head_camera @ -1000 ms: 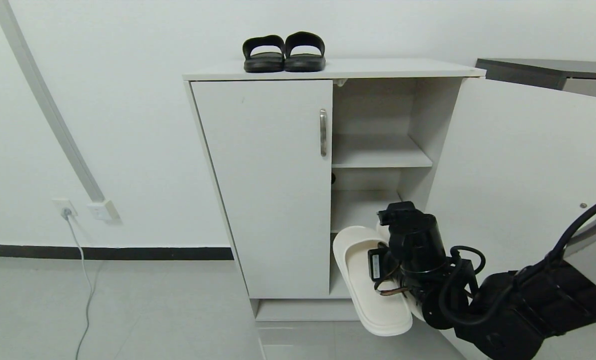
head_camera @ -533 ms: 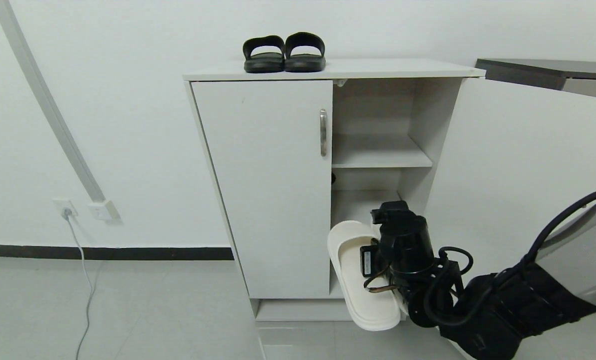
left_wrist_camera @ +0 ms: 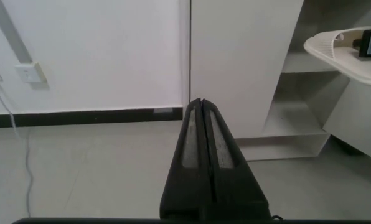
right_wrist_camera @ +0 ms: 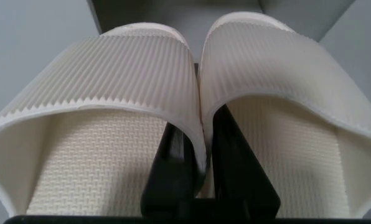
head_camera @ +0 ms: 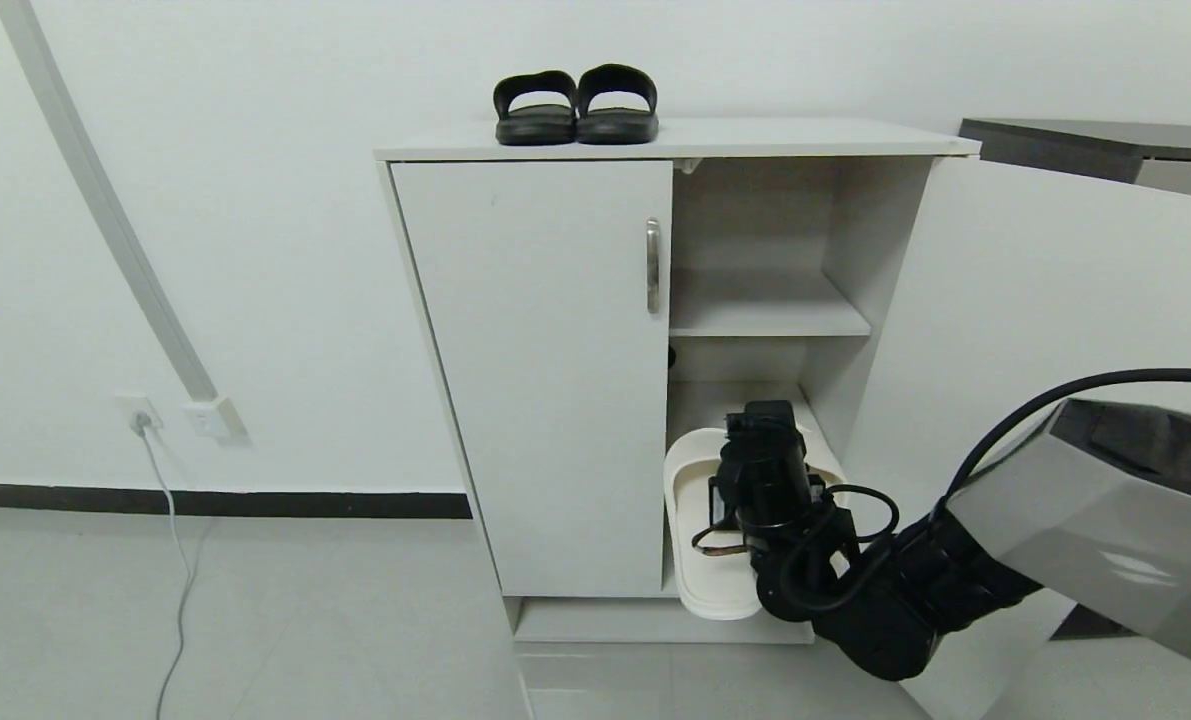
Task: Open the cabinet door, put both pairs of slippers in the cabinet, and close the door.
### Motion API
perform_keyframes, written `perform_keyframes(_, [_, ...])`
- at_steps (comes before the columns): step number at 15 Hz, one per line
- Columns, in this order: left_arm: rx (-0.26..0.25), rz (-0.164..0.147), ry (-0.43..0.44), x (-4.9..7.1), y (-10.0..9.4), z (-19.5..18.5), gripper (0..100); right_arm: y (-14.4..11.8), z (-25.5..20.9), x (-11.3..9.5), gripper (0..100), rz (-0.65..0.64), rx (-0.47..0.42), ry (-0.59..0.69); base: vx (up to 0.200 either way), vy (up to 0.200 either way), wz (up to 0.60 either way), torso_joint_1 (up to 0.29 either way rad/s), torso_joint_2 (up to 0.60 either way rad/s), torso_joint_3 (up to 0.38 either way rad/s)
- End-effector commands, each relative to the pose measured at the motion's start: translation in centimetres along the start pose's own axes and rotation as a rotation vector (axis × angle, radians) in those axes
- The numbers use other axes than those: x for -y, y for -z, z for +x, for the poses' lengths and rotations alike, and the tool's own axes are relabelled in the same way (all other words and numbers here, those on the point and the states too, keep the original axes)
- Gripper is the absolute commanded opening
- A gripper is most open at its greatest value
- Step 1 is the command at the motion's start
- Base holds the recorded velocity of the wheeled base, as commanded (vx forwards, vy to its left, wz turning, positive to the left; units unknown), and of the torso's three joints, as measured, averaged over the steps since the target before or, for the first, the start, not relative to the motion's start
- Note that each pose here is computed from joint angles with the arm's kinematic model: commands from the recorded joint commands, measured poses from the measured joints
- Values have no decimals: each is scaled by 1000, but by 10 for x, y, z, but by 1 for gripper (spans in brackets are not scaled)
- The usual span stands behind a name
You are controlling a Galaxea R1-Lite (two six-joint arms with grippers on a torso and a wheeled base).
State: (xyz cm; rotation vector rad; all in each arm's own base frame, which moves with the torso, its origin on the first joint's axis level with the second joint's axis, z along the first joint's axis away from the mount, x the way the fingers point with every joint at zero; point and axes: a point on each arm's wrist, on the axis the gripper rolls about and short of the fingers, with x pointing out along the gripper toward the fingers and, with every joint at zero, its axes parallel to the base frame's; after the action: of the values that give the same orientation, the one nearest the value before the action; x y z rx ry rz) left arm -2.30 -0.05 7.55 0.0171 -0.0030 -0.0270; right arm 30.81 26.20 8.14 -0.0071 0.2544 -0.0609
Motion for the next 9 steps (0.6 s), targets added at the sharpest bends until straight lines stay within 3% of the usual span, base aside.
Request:
perform_keyframes(1, [-3, -2, 1, 0, 0, 0, 0, 4, 2, 0, 0, -6, -8, 2, 0, -200, 0, 2, 7, 12])
perform_keyframes(3, [-3, 0, 1, 0, 0, 0, 0, 6, 3, 0, 0, -8, -10, 3, 0, -200, 0, 5, 5, 2])
perform_keyframes(9, [-3, -2, -1, 0, 0, 0, 0, 30, 14, -6, 0, 0, -14, -71, 0, 0, 0, 0, 0, 0])
